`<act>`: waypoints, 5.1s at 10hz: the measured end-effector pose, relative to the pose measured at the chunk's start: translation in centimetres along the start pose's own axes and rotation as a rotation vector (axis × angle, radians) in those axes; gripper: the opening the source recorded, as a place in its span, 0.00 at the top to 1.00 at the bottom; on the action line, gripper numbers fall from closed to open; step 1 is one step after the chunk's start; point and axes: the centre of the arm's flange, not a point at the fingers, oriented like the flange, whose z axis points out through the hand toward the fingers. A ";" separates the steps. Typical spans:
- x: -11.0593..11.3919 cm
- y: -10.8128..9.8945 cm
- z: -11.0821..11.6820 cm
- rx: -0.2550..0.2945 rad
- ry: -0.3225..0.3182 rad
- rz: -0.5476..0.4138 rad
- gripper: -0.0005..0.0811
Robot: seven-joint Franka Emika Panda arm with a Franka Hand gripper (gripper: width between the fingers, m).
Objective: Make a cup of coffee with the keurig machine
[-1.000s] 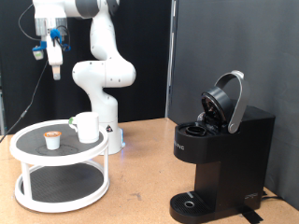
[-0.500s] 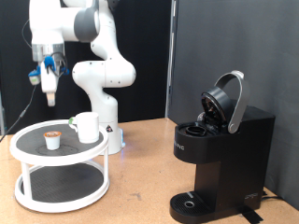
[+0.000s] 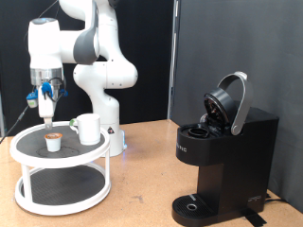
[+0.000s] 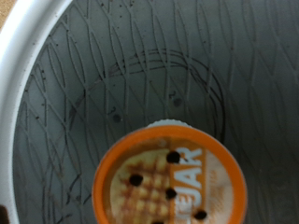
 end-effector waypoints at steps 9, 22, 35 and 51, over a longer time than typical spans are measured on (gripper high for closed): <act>-0.5 0.7 4.3 0.001 0.018 -0.009 0.09; 2.7 -2.1 -2.0 -0.121 -0.070 0.016 0.61; -7.2 -0.5 -7.5 -0.365 -0.377 -0.027 0.61; -23.9 4.6 -13.3 -0.604 -0.649 -0.082 0.61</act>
